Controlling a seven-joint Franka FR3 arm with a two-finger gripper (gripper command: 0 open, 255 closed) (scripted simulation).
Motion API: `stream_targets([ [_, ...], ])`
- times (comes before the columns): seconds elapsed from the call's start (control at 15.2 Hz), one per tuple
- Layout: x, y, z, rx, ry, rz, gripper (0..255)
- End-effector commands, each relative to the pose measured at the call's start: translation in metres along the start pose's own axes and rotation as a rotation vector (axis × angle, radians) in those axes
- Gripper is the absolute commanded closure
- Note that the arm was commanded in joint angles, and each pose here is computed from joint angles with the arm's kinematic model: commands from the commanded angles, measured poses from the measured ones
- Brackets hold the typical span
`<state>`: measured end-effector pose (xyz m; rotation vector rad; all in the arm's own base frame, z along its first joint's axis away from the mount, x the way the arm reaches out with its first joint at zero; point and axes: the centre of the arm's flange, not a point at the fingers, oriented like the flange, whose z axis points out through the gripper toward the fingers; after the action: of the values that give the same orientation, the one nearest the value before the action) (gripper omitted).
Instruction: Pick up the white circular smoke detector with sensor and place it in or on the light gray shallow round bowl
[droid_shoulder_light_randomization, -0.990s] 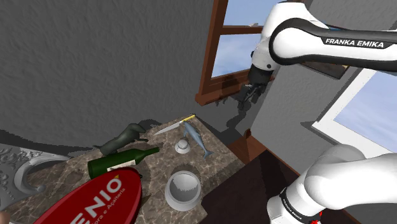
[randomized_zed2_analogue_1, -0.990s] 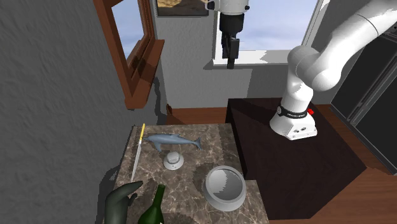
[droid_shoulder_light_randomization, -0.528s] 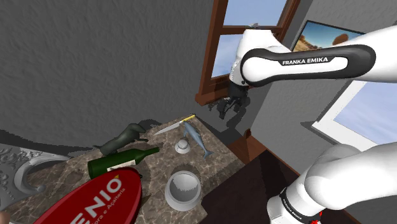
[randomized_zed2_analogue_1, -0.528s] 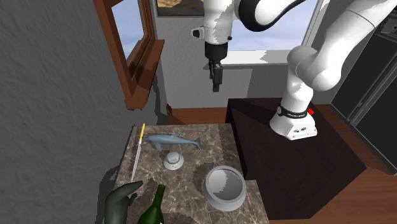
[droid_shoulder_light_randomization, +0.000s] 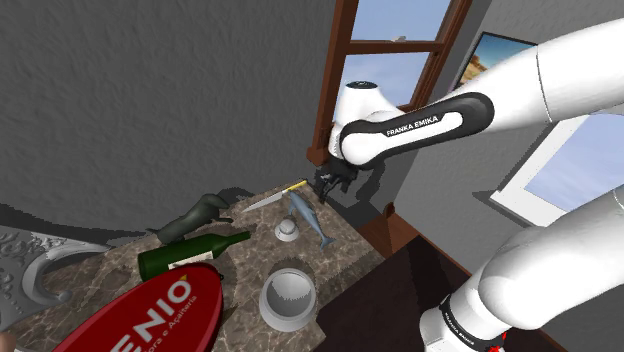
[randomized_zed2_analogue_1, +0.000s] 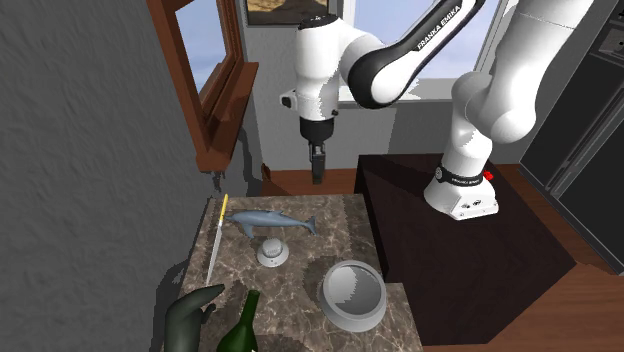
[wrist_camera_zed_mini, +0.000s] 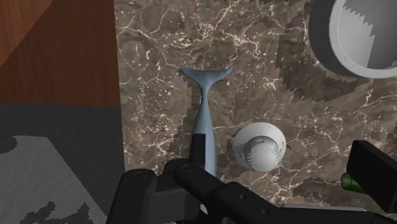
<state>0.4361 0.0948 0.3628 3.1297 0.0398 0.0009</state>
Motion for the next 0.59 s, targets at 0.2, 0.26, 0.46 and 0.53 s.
stream_targets([
  [0.2, 0.033, -0.020, 0.053, -0.013, 0.005, 0.007, 0],
  [0.26, 0.040, -0.024, 0.064, -0.015, 0.005, 0.009, 0],
  [0.46, 0.060, -0.036, 0.096, -0.023, 0.007, 0.013, 0],
  [0.53, 0.067, -0.039, 0.107, -0.026, 0.008, 0.014, 0],
])
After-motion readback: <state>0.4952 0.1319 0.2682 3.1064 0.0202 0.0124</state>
